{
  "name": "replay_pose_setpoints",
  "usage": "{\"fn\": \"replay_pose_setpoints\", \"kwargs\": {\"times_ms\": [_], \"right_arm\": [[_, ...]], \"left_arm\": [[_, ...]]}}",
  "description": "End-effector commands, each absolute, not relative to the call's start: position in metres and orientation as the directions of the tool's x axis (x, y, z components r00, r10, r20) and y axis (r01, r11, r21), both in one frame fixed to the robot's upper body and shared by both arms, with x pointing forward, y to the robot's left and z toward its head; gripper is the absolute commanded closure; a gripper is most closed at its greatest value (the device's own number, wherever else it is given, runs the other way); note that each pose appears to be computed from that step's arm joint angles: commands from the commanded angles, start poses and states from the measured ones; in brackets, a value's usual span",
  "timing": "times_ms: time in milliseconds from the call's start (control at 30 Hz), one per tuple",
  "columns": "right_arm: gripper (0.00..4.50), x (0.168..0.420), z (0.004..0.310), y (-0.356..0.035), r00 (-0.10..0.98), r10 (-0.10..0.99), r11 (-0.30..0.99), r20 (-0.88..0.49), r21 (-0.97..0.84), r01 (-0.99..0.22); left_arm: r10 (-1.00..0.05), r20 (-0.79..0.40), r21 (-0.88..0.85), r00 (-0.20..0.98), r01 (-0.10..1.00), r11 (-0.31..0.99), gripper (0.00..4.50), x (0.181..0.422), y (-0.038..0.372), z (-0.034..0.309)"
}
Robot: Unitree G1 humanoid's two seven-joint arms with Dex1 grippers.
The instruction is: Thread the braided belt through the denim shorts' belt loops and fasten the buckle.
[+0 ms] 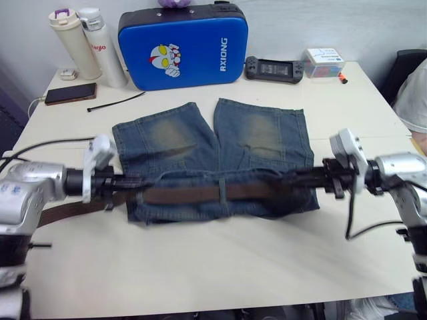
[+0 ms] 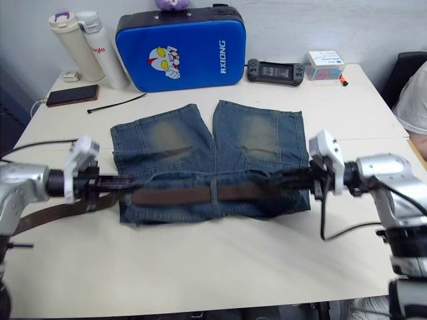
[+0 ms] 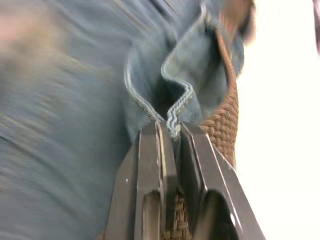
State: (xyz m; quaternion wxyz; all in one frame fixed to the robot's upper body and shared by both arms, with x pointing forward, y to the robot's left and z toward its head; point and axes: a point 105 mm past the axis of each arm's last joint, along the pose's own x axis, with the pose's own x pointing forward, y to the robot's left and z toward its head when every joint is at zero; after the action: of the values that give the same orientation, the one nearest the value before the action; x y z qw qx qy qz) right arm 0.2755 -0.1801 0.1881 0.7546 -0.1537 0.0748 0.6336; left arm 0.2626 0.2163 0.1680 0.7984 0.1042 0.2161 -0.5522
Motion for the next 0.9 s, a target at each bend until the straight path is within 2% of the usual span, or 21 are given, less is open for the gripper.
{"fn": "replay_pose_setpoints", "kwargs": {"times_ms": [33,133,233,367,433,533,567,600,633,667,767,800,833,867,900], "right_arm": [[4.38,0.255,0.181,-0.169,0.187,0.914,0.092,-0.359,-0.266,-0.96],[4.38,0.227,0.156,-0.168,0.133,0.883,-0.038,-0.45,-0.351,-0.936],[4.38,0.207,0.144,-0.169,0.149,0.876,-0.074,-0.459,-0.432,-0.899],[4.38,0.175,0.123,-0.172,0.145,0.889,-0.144,-0.434,-0.566,-0.812],[4.38,0.155,0.107,-0.177,0.129,0.882,-0.208,-0.453,-0.621,-0.756],[4.38,0.133,0.088,-0.191,0.101,0.865,-0.271,-0.491,-0.629,-0.729],[3.88,0.13,0.085,-0.197,0.105,0.863,-0.268,-0.494,-0.623,-0.735],[3.33,0.128,0.084,-0.201,0.114,0.864,-0.262,-0.49,-0.632,-0.73],[3.09,0.129,0.085,-0.204,0.131,0.868,-0.243,-0.478,-0.641,-0.728],[2.66,0.129,0.085,-0.206,0.143,0.872,-0.23,-0.469,-0.648,-0.726],[1.13,0.14,0.091,-0.212,0.191,0.875,-0.192,-0.445,-0.682,-0.706],[0.38,0.144,0.093,-0.214,0.206,0.875,-0.179,-0.439,-0.687,-0.705],[0.09,0.146,0.093,-0.216,0.214,0.874,-0.171,-0.436,-0.689,-0.705],[0.03,0.149,0.095,-0.219,0.225,0.875,-0.157,-0.429,-0.69,-0.707],[0.0,0.151,0.097,-0.223,0.232,0.873,-0.15,-0.43,-0.687,-0.711]], "left_arm": [[-0.829,-0.525,0.064,0.191,0.981,0.185,4.5,0.226,0.212,0.171],[-0.826,-0.548,0.062,0.128,0.992,0.112,4.5,0.196,0.203,0.162],[-0.794,-0.597,0.095,0.111,0.993,0.067,4.5,0.177,0.203,0.151],[-0.751,-0.641,0.169,0.158,0.984,0.063,4.5,0.17,0.203,0.126],[-0.727,-0.669,0.123,0.155,0.988,0.098,4.5,0.169,0.203,0.105],[-0.671,-0.715,0.185,0.194,0.979,0.086,4.5,0.173,0.212,0.087],[-0.67,-0.72,0.165,0.181,0.982,0.089,4.5,0.17,0.214,0.083],[-0.676,-0.719,0.128,0.16,0.987,0.097,3.7,0.166,0.216,0.081],[-0.684,-0.719,0.076,0.124,0.992,0.1,3.47,0.16,0.218,0.08],[-0.689,-0.718,0.041,0.1,0.994,0.101,3.16,0.156,0.219,0.079],[-0.77,-0.637,-0.119,0.029,0.984,0.135,1.77,0.148,0.219,0.096],[-0.798,-0.603,-0.168,0.008,0.976,0.137,1.1,0.147,0.218,0.103],[-0.812,-0.583,-0.195,-0.003,0.971,0.136,0.82,0.147,0.218,0.108],[-0.844,-0.536,-0.249,-0.023,0.96,0.131,0.68,0.145,0.218,0.118],[-0.868,-0.495,-0.296,-0.032,0.946,0.134,0.12,0.143,0.22,0.127]]}}
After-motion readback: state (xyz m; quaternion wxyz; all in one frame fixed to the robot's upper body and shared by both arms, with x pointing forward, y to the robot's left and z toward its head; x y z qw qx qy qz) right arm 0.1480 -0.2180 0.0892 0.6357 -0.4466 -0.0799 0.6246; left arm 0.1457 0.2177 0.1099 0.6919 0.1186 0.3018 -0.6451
